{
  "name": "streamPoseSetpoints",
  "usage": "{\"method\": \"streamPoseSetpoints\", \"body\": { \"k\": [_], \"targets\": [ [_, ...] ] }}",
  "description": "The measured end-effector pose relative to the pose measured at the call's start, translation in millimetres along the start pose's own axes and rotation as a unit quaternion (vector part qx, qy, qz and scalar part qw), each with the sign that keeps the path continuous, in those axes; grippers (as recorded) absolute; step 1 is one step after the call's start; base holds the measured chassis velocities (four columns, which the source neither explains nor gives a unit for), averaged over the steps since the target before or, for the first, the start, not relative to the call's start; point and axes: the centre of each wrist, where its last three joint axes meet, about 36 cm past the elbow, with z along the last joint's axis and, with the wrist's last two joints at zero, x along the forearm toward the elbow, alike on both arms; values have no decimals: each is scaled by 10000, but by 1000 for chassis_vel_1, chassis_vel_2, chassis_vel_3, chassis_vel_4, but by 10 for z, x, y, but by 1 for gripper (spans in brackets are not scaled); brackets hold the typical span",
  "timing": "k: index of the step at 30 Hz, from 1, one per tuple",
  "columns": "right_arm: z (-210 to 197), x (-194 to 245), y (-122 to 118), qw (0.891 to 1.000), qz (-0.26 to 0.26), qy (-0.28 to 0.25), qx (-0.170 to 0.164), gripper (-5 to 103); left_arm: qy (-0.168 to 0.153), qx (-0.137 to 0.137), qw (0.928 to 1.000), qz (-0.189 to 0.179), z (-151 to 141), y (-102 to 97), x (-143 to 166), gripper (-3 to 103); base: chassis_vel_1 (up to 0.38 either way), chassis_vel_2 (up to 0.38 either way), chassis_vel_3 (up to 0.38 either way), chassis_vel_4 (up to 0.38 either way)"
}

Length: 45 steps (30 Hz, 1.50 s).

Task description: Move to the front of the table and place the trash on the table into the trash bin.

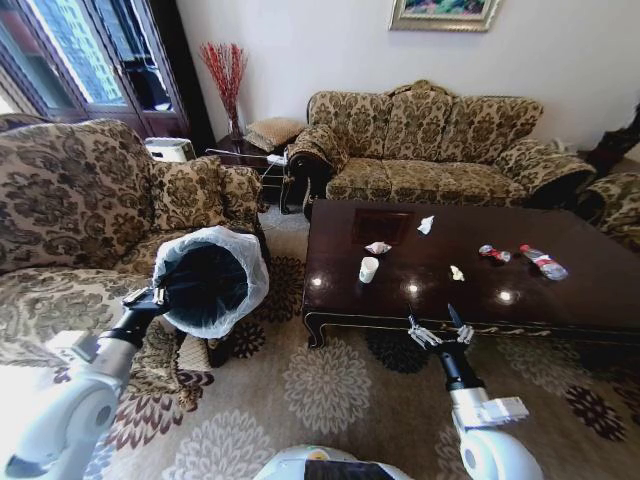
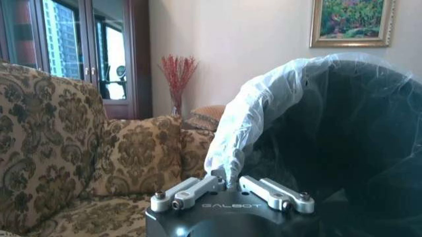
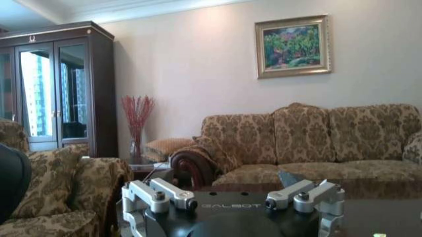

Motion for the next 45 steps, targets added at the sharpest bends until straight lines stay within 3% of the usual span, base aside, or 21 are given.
{"method": "streamPoseSetpoints", "body": {
  "k": [35, 45],
  "targets": [
    [0, 0, 0, 10000, 0, 0, -1, 100, 0, 0, 10000, 0, 0, 0, 0, 0, 0, 0, 0, 0],
    [0, 0, 0, 10000, 0, 0, 0, 100, 0, 0, 10000, 1, 0, 0, 0, 0, -140, -133, 142, 148]
  ]
}}
